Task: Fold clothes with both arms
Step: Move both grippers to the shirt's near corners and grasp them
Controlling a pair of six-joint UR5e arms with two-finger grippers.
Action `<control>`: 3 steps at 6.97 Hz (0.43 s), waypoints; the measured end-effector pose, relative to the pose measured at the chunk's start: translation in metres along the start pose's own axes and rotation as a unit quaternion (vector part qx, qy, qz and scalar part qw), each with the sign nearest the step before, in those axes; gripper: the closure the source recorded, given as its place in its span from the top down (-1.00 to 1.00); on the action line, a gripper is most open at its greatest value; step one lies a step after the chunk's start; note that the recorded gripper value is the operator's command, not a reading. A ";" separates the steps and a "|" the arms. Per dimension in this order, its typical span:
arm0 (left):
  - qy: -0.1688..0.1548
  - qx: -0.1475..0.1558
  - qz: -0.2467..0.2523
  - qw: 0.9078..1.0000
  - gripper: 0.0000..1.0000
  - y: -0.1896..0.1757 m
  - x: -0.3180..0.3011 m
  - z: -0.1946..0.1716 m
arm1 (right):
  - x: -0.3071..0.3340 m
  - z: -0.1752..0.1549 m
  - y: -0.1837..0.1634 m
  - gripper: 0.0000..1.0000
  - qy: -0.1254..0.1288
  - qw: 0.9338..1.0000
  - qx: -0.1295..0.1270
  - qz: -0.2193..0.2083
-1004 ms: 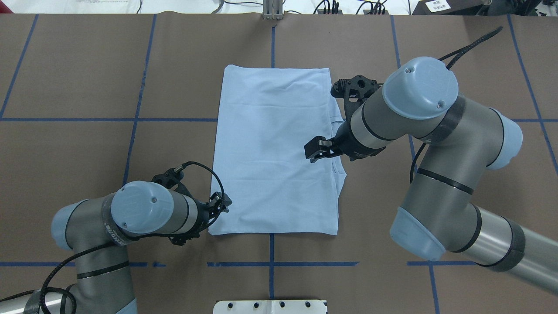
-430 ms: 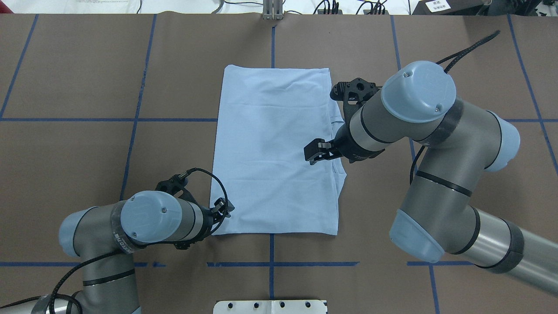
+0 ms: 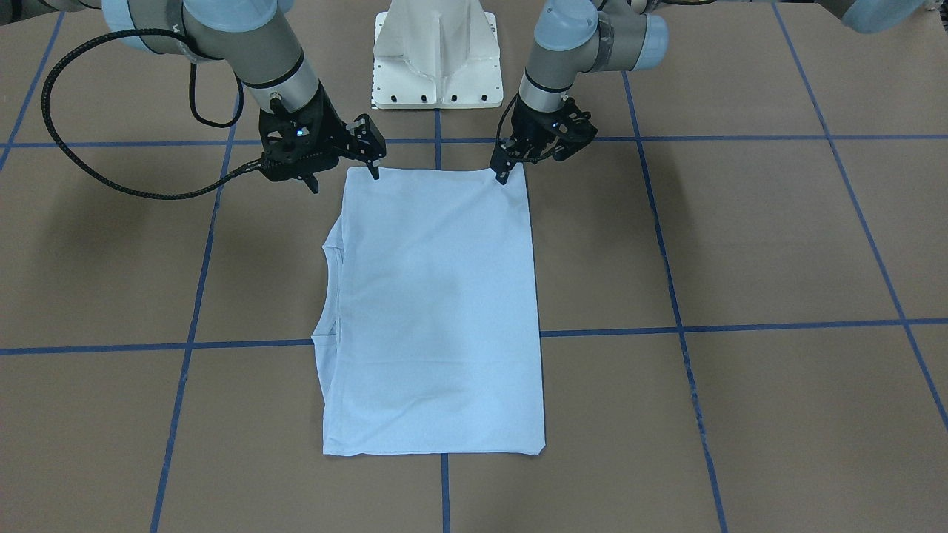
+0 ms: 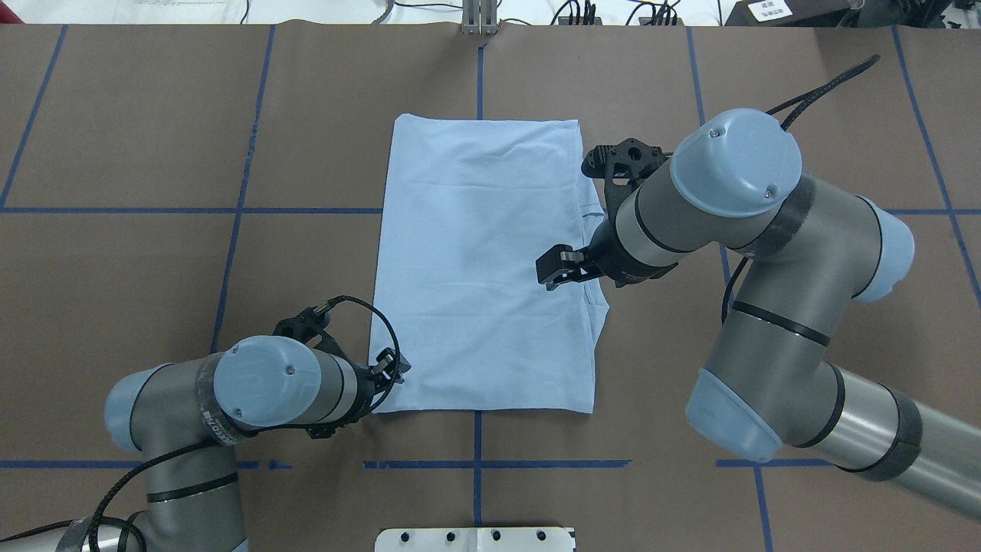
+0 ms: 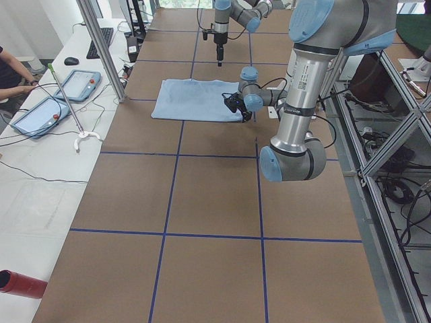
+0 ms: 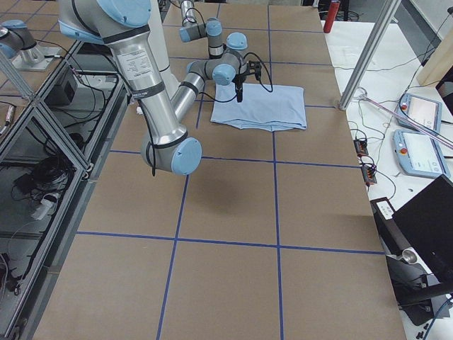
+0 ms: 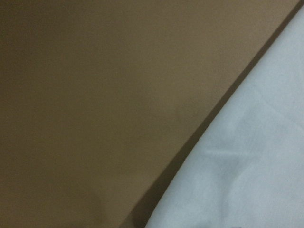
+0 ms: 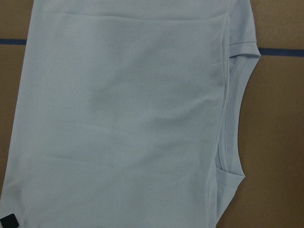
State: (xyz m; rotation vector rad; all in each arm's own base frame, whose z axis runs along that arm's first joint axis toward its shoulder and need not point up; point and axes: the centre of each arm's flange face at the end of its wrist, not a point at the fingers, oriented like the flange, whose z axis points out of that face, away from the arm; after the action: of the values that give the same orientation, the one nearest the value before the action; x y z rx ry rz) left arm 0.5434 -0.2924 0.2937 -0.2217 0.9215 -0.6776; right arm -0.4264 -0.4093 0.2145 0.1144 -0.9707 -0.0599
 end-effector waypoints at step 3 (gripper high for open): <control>-0.005 0.000 0.000 1.000 0.54 0.002 -0.003 0.004 | 0.003 0.002 0.001 1.00 0.002 1.000 -0.001 0.001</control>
State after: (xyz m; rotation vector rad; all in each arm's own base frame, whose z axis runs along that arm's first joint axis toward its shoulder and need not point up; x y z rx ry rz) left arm 0.5470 -0.2894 0.2970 -0.2252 0.9128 -0.6752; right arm -0.4262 -0.4091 0.2175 0.1117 -0.9665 -0.0588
